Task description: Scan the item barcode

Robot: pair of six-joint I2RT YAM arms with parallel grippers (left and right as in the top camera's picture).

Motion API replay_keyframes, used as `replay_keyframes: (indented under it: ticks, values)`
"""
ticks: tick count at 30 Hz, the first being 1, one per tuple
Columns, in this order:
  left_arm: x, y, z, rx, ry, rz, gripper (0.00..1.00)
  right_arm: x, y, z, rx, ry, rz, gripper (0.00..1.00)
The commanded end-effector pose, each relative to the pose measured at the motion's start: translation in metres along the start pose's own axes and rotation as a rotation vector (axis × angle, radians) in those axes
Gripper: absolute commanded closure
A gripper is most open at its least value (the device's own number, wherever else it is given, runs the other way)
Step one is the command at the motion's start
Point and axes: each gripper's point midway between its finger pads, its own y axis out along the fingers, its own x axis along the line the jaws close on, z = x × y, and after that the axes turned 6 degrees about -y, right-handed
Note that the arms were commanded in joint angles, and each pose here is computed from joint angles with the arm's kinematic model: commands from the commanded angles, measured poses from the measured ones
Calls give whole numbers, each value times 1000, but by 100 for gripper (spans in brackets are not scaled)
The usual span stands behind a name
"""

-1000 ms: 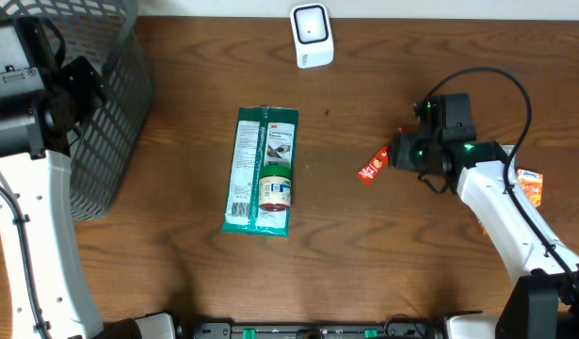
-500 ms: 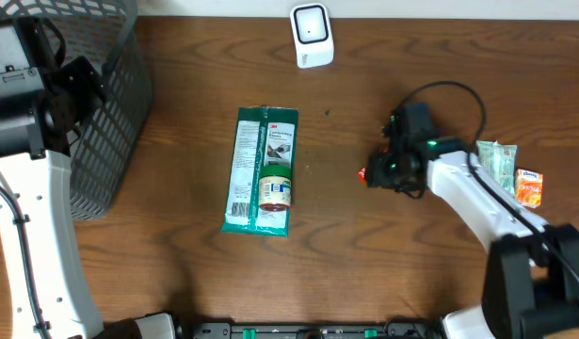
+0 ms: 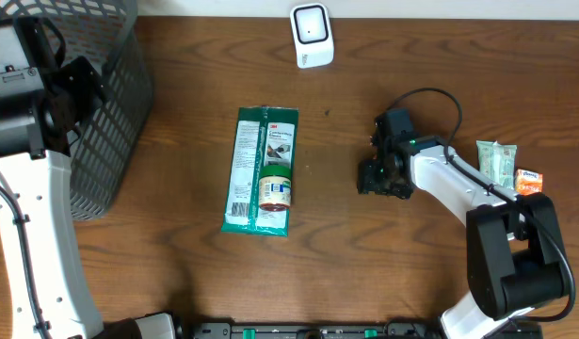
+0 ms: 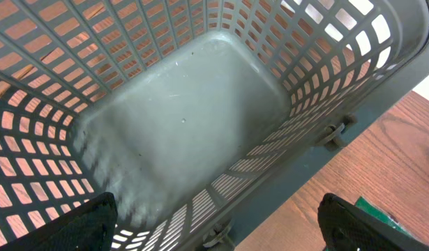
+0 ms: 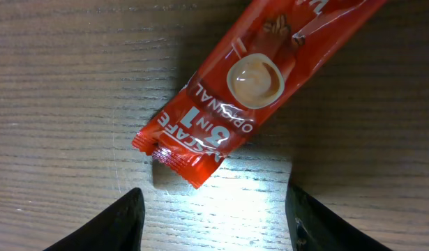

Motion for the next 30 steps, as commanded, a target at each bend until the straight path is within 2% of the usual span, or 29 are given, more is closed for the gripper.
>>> replay_keyframes:
  ticks: [1, 30]
  values:
    - [3, -1, -3, -11, 4, -13, 8, -3, 7, 6, 26, 9, 19, 39]
    - [3, -1, -3, -11, 4, -13, 7, 3, 7, -17, -69, 13, -3, 35]
